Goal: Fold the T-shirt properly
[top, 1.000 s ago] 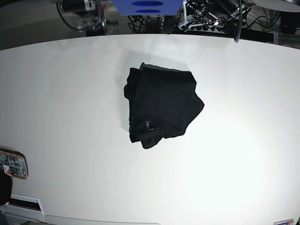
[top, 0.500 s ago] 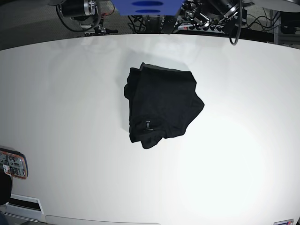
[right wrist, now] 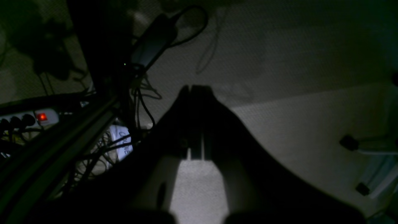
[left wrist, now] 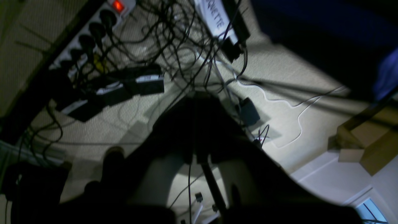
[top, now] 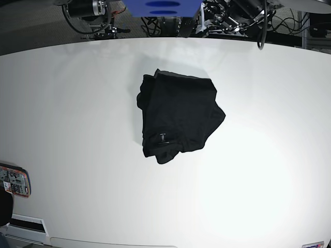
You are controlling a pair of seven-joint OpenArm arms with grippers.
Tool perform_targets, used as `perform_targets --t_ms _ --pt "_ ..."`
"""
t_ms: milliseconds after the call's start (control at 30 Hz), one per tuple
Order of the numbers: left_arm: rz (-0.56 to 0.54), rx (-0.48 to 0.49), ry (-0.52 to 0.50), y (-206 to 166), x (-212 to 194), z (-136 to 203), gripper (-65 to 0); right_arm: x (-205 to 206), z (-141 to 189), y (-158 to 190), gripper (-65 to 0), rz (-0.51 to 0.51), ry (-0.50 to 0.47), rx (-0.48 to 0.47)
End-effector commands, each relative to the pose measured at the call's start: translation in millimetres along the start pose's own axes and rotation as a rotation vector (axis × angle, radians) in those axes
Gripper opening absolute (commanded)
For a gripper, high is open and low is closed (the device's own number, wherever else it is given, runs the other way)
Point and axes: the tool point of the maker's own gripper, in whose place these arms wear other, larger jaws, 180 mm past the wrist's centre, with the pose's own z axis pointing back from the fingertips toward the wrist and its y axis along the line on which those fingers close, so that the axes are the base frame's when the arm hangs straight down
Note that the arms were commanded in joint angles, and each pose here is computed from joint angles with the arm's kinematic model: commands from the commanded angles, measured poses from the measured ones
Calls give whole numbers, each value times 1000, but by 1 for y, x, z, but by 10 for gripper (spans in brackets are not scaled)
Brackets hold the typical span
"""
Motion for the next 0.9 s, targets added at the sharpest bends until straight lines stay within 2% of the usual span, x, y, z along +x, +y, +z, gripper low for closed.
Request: perform_targets --t_ms 0,367,867 --pt "3 -9 -8 -1 2 0 -650 6 -1 -4 -650 -2 -18 -11" --pt "2 -32 -5 -16 2 -4 -650 2 0 -4 -650 0 -12 -9" --pt "7 -27 -13 -13 2 -3 -650 4 0 -4 -650 4 -19 -10"
